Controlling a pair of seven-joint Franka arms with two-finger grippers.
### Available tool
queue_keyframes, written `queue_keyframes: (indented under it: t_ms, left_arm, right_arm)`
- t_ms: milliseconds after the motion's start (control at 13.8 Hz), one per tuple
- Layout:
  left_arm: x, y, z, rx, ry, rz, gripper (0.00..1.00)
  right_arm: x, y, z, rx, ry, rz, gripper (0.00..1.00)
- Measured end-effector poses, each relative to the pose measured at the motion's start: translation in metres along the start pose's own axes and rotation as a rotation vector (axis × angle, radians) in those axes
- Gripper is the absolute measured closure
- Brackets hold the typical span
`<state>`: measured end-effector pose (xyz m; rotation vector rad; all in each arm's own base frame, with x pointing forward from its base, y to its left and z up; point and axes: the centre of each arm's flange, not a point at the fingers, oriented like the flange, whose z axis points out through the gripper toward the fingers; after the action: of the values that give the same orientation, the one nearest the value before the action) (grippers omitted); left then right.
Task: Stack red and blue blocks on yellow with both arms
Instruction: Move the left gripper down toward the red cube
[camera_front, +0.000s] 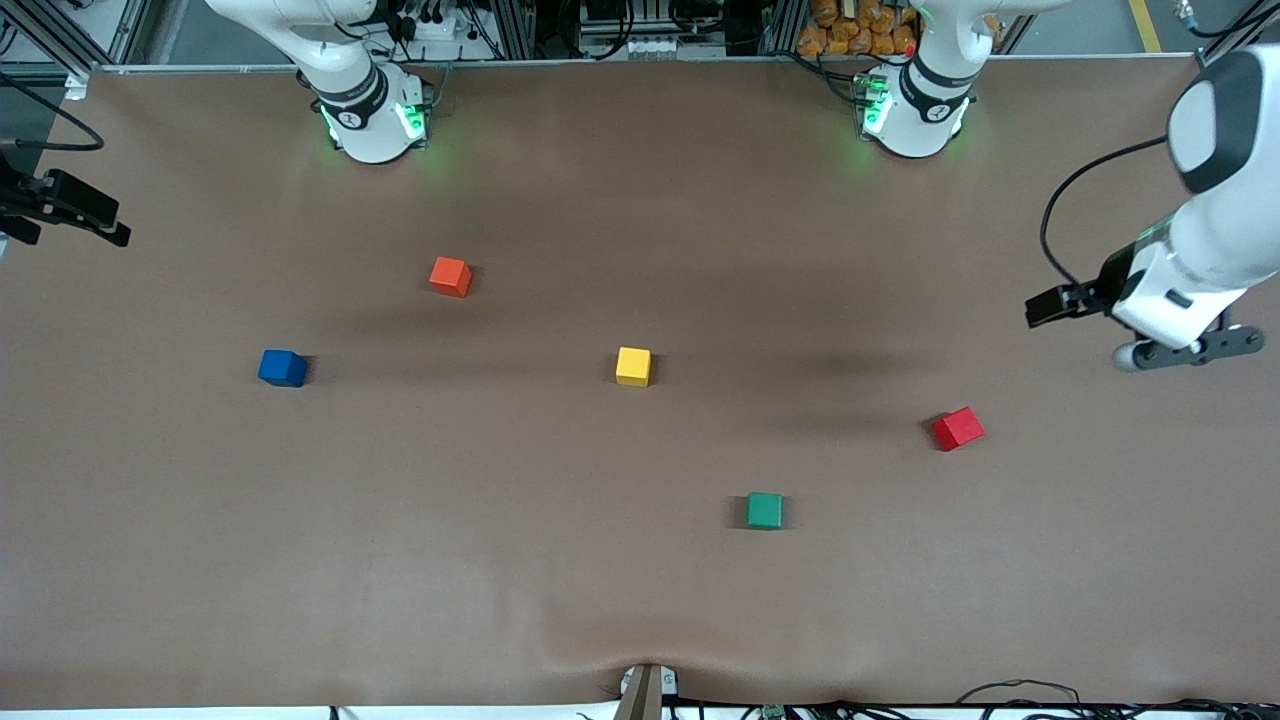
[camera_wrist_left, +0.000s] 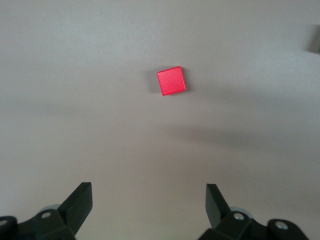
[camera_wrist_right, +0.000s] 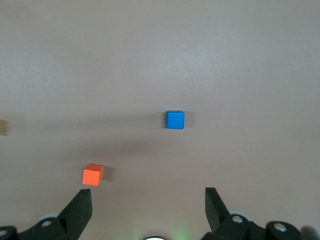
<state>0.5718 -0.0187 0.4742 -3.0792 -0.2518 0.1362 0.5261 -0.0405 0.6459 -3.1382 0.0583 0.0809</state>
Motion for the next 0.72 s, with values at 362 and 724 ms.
queue_keyframes:
  t_ms: [362,724]
  left_arm:
    - [0.004,0.003,0.044,0.0,-0.008,-0.047,0.0]
    - [0.019,0.008,0.08,-0.001,-0.019,-0.055,0.0]
  right_arm:
    - [0.0,0.0,0.0,0.0,0.0,0.0,0.0]
    - [0.0,0.0,0.0,0.0,-0.001,0.0,0.0]
